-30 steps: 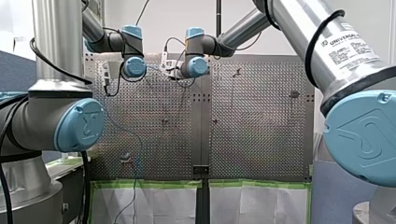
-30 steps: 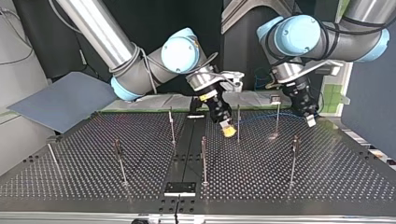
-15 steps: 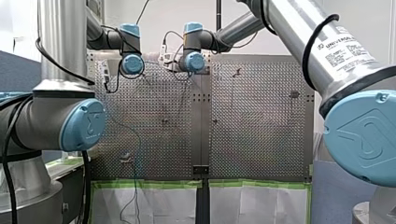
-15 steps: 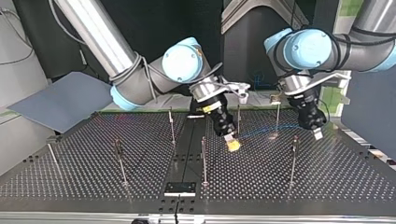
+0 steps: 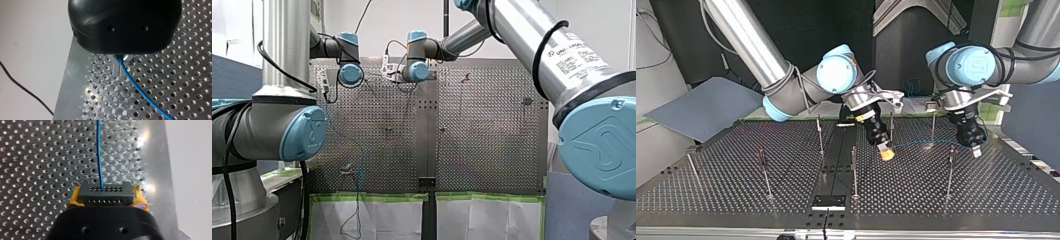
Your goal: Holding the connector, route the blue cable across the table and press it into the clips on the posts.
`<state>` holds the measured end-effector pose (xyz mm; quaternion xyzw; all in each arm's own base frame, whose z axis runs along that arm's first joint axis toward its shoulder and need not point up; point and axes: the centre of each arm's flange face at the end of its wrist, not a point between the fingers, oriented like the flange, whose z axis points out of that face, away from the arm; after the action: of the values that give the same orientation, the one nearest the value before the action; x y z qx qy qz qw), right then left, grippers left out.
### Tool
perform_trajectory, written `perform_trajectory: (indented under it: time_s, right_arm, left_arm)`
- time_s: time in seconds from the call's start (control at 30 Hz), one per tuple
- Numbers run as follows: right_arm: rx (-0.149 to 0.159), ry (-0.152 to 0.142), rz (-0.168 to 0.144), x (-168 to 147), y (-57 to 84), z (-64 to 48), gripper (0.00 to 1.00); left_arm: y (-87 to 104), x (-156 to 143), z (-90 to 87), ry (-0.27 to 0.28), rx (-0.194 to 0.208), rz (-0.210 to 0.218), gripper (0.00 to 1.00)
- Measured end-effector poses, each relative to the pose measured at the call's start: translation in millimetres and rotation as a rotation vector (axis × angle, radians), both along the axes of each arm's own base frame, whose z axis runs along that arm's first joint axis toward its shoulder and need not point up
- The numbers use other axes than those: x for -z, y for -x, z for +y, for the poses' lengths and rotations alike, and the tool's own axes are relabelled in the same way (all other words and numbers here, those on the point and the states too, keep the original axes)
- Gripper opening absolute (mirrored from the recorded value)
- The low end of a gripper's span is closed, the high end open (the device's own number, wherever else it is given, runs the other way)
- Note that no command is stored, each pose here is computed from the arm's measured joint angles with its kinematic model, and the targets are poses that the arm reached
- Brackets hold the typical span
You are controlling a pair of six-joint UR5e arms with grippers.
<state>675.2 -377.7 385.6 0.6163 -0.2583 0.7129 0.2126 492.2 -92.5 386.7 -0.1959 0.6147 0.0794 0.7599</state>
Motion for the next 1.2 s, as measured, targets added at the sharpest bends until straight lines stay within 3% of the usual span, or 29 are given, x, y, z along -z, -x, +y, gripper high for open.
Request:
perform_trajectory:
  time_s: [0.53,0.8,0.93,1.2]
  right_arm:
    - [0.019,-0.003,0.005,6,3.4,-10.6,0.00]
    - [0.038,-0.001,-0.002,4,4.5,-13.3,0.00]
    - [0.053,0.000,-0.006,3,5.2,-15.2,0.00]
    - [0.086,0.001,-0.013,1,7.6,-19.6,0.00]
  left_arm:
    - [-29.0,9,21.2,0.016,0.034,-0.012,0.00]
    - [-40.7,4,42.1,0.027,0.049,-0.052,0.00]
    - [-47.5,2,47.6,0.044,0.080,-0.080,0.00]
    - [-67.3,25,41.8,0.074,0.163,-0.067,0.00]
